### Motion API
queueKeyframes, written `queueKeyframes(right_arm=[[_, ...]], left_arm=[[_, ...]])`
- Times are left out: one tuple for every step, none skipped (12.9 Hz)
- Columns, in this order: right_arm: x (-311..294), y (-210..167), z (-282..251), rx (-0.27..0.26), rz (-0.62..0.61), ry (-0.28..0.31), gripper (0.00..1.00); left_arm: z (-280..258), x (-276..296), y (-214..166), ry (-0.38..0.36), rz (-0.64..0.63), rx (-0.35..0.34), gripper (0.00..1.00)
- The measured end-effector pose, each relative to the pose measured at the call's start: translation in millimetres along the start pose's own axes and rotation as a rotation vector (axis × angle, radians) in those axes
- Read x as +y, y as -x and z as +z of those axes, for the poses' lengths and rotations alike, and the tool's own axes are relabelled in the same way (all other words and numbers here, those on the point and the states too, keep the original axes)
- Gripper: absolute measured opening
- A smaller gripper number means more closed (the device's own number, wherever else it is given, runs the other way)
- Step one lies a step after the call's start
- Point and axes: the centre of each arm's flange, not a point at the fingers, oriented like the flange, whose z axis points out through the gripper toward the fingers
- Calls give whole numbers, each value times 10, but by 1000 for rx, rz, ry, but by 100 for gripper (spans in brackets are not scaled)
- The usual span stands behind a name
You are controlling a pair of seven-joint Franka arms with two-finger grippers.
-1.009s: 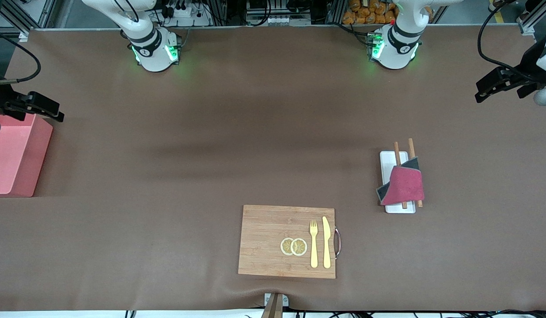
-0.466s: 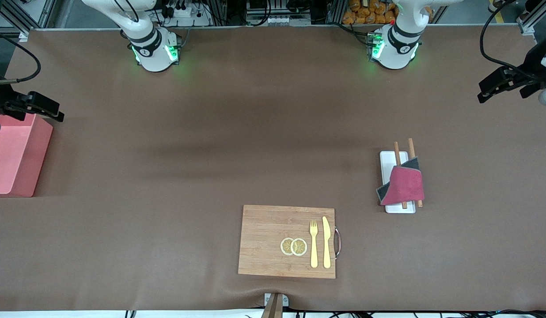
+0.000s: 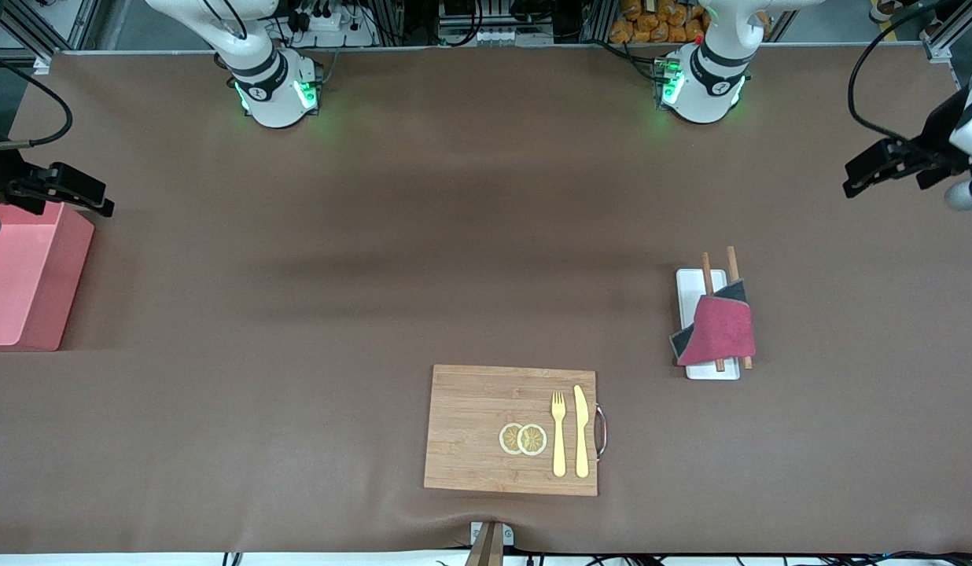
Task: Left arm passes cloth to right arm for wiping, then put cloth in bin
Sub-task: 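Move the left gripper down toward the pink cloth on the chopstick rest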
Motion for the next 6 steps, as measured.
queueKeyframes(right_arm=[[0,1,1,-1,0,0,100],[0,5,4,-5,0,0,100],[1,10,9,-10,0,0,100],[3,13,11,-12,0,0,100],[3,13,11,-13,0,0,100],[3,14,12,-13,0,0,100]], left_arm=[[178,13,-119,2,0,2,100],[405,30,-238,3,0,-7,100],[639,47,-348,3,0,-21,100],[860,58,-463,4,-1,-31,100],[1071,61,-572,5,-5,-40,100],[1275,59,-672,6,-10,-51,100]])
